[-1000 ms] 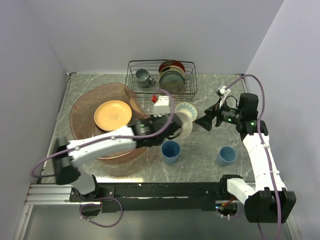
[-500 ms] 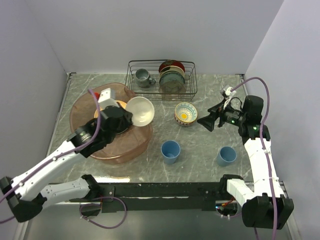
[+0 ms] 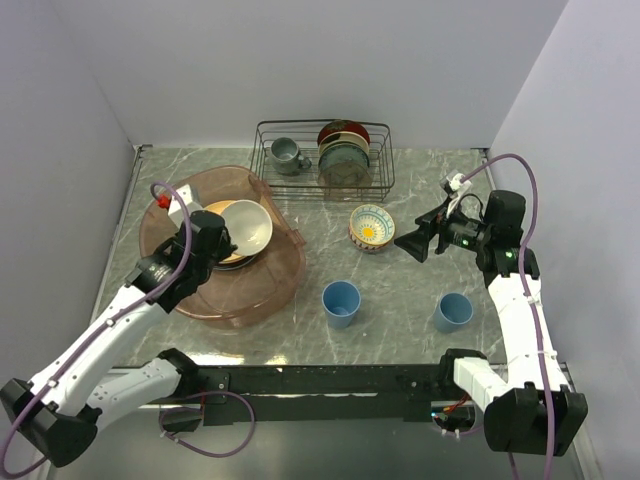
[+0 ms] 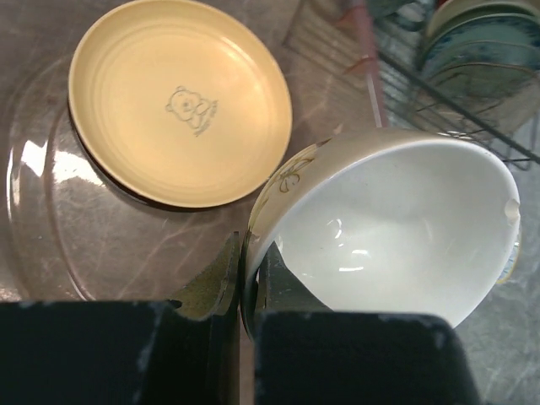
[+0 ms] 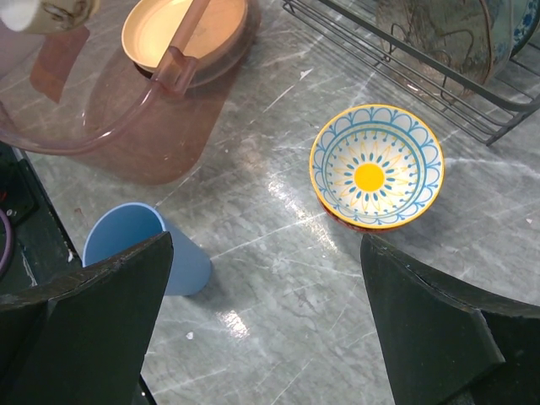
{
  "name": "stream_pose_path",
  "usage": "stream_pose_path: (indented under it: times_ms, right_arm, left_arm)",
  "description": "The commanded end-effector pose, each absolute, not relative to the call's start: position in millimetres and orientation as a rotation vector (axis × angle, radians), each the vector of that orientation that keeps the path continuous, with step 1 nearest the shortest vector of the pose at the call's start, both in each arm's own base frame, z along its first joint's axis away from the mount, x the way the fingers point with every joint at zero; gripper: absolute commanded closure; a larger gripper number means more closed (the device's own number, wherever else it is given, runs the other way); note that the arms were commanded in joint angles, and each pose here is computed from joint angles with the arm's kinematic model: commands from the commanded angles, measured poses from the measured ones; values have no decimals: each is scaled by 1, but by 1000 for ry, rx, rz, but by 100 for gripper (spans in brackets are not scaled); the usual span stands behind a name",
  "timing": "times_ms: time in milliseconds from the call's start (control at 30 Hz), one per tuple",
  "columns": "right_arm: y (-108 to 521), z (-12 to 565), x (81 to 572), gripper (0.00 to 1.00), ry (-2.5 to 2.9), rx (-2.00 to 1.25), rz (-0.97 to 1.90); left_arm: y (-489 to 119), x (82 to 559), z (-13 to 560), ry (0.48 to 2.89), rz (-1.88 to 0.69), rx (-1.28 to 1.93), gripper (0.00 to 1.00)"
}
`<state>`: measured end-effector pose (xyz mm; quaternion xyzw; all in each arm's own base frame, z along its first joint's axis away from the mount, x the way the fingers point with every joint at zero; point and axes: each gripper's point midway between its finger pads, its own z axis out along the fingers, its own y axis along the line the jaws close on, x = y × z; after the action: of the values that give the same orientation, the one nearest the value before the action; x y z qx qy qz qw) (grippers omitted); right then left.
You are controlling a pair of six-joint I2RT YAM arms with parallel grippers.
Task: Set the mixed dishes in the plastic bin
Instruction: Place the bowl in the plastic bin.
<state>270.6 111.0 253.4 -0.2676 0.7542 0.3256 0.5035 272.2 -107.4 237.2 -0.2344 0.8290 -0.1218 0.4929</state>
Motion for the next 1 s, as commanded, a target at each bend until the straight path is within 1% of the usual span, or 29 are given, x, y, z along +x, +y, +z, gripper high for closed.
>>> stream_pose_path:
  times_ms: [0,333,433,967]
  right_arm:
    - [107,257,277,0,1794,-651,752]
    - [106,255,279,0,1806,-646,748]
    - [106,255,279,0,1807,-646,747]
    - [105,253,280,0,1815,-644,742]
  left_arm:
    - [-112,288,247,1956,-390,-612,99]
    - [-119,298,198,2109,-380,-572,99]
    - [-123,298,183,2154,-387,-561,98]
    - [-146,300,122,2344,-437,-520,95]
